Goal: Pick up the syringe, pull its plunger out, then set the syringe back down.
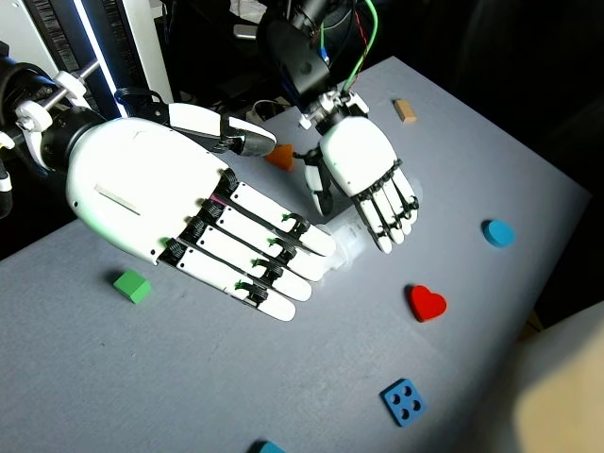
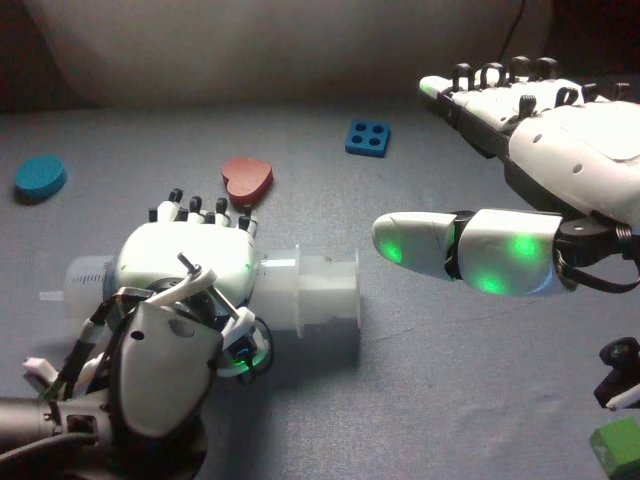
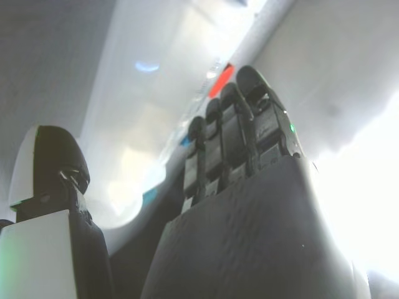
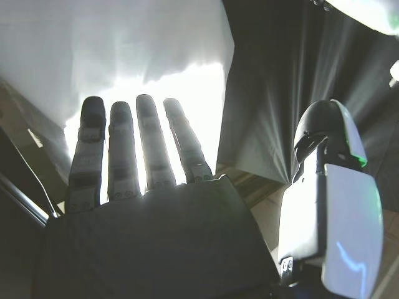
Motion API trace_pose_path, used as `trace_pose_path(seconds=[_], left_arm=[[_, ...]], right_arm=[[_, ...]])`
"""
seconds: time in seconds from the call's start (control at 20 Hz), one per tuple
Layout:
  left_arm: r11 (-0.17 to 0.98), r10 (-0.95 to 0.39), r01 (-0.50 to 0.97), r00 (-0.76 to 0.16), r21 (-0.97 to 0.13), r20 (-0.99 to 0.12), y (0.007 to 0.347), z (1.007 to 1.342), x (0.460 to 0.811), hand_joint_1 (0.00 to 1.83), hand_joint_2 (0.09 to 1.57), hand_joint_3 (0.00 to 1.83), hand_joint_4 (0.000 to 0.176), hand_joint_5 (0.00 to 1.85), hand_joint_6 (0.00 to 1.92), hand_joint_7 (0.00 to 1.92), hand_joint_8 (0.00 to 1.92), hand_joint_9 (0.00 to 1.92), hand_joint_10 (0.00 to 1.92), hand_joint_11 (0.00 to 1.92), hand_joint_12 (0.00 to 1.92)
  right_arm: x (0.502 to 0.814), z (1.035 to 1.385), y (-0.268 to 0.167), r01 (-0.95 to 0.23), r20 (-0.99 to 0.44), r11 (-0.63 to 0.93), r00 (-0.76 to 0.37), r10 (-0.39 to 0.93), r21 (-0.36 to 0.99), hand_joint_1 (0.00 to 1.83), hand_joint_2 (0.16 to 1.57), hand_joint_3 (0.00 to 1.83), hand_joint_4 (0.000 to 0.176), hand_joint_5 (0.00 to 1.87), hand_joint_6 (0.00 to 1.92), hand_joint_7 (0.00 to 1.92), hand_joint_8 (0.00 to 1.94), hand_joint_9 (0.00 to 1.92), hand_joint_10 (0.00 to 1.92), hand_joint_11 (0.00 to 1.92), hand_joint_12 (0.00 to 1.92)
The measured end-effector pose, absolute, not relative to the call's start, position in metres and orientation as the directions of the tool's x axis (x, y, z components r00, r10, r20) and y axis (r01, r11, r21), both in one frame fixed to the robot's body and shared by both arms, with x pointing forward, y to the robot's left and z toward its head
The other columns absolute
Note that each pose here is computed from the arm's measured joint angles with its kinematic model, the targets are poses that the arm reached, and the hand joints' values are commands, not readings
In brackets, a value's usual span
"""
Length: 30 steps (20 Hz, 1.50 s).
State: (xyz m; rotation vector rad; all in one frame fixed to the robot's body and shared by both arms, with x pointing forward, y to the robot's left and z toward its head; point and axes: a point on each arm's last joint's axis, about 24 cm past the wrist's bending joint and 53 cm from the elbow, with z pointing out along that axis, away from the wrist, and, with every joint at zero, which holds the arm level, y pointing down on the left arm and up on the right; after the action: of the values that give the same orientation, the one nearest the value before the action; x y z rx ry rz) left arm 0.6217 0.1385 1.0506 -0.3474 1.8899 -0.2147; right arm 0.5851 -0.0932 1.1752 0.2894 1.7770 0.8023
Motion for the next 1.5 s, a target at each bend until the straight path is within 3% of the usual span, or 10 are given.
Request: trace_pose_path(seconds=[0.3,0.6,1.0,1.05,1.1,1.25,1.3,1.4,1.45,1.5], left_arm=[[0.942,-0.336,-0.119,-0.315,-0.314,-0.888,0.133,1.042,0.629,0.94,1.04,0.00,0.000,0.18,0.01,0.21,0.00,0.19,0.00,0.00,0.57],[0.937,-0.351,-0.120,-0.317,-0.329,-0.881,0.133,1.037,0.632,0.95,1.06,0.00,0.000,0.31,0.01,0.30,0.00,0.30,0.01,0.02,0.81],[0.944,-0.330,-0.088,-0.300,-0.318,-0.895,0.132,1.041,0.637,1.12,1.13,0.00,0.000,0.85,0.01,0.92,0.01,0.95,0.02,0.69,0.64],[0.946,-0.324,-0.083,-0.293,-0.314,-0.899,0.132,1.042,0.638,1.33,1.10,0.00,0.000,0.86,0.80,1.06,0.60,1.02,0.82,0.90,0.59],[0.946,-0.323,-0.079,-0.291,-0.314,-0.900,0.132,1.043,0.639,1.37,1.10,0.00,0.000,0.86,0.88,1.04,0.85,1.00,1.06,1.01,0.67],[0.938,-0.347,-0.109,-0.284,-0.330,-0.894,0.139,1.042,0.640,1.39,1.09,0.00,0.000,0.99,0.68,1.02,0.99,1.00,1.14,1.01,0.89],[0.936,-0.352,-0.111,-0.282,-0.334,-0.893,0.139,1.042,0.640,1.48,1.08,0.00,0.000,1.04,0.57,1.04,0.96,1.01,1.03,0.84,1.38],[0.941,-0.339,-0.086,-0.280,-0.328,-0.898,0.135,1.043,0.640,1.39,1.08,0.00,0.000,1.07,0.62,1.01,1.01,0.96,1.15,0.93,1.04],[0.943,-0.332,-0.076,-0.279,-0.324,-0.901,0.134,1.043,0.640,1.48,1.08,0.00,0.000,1.06,0.57,0.97,0.99,0.97,1.07,0.91,1.37],[0.945,-0.325,-0.064,-0.280,-0.320,-0.903,0.133,1.044,0.639,1.49,1.08,0.00,0.000,1.04,0.58,0.96,1.01,0.97,1.05,0.91,1.43]], right_arm=[[0.585,1.175,-0.093,-0.190,-0.747,0.739,-0.358,0.560,0.646,0.03,0.98,0.00,0.000,0.00,0.00,0.06,0.00,0.01,0.00,0.00,0.26],[0.585,1.175,-0.094,-0.188,-0.748,0.741,-0.356,0.561,0.645,0.01,0.99,0.00,0.000,0.00,0.00,0.04,0.00,0.00,0.00,0.00,0.18],[0.585,1.175,-0.093,-0.188,-0.745,0.738,-0.358,0.563,0.648,0.02,0.99,0.00,0.000,0.00,0.00,0.04,0.00,0.00,0.00,0.00,0.17],[0.585,1.175,-0.093,-0.188,-0.744,0.738,-0.358,0.563,0.649,0.02,0.99,0.00,0.000,0.00,0.00,0.04,0.01,0.00,0.00,0.00,0.16],[0.585,1.175,-0.093,-0.186,-0.742,0.736,-0.358,0.566,0.651,0.02,1.00,0.01,0.000,0.00,0.00,0.04,0.00,0.00,0.00,0.00,0.20],[0.585,1.175,-0.093,-0.183,-0.738,0.732,-0.359,0.571,0.656,0.06,1.03,0.01,0.000,0.07,0.01,0.14,0.01,0.08,0.01,0.00,0.44],[0.585,1.175,-0.093,-0.181,-0.734,0.729,-0.360,0.575,0.660,0.09,1.03,0.01,0.000,0.09,0.01,0.18,0.01,0.13,0.02,0.00,0.53],[0.585,1.175,-0.093,-0.175,-0.722,0.718,-0.364,0.588,0.673,0.13,1.05,0.01,0.000,0.10,0.00,0.19,0.00,0.14,0.01,0.00,0.53],[0.585,1.175,-0.093,-0.171,-0.716,0.713,-0.365,0.595,0.680,0.15,1.06,0.01,0.000,0.10,0.00,0.18,0.00,0.15,0.01,0.00,0.52],[0.585,1.175,-0.093,-0.168,-0.710,0.708,-0.366,0.601,0.686,0.17,1.06,0.01,0.000,0.10,0.00,0.19,0.00,0.18,0.01,0.00,0.56]])
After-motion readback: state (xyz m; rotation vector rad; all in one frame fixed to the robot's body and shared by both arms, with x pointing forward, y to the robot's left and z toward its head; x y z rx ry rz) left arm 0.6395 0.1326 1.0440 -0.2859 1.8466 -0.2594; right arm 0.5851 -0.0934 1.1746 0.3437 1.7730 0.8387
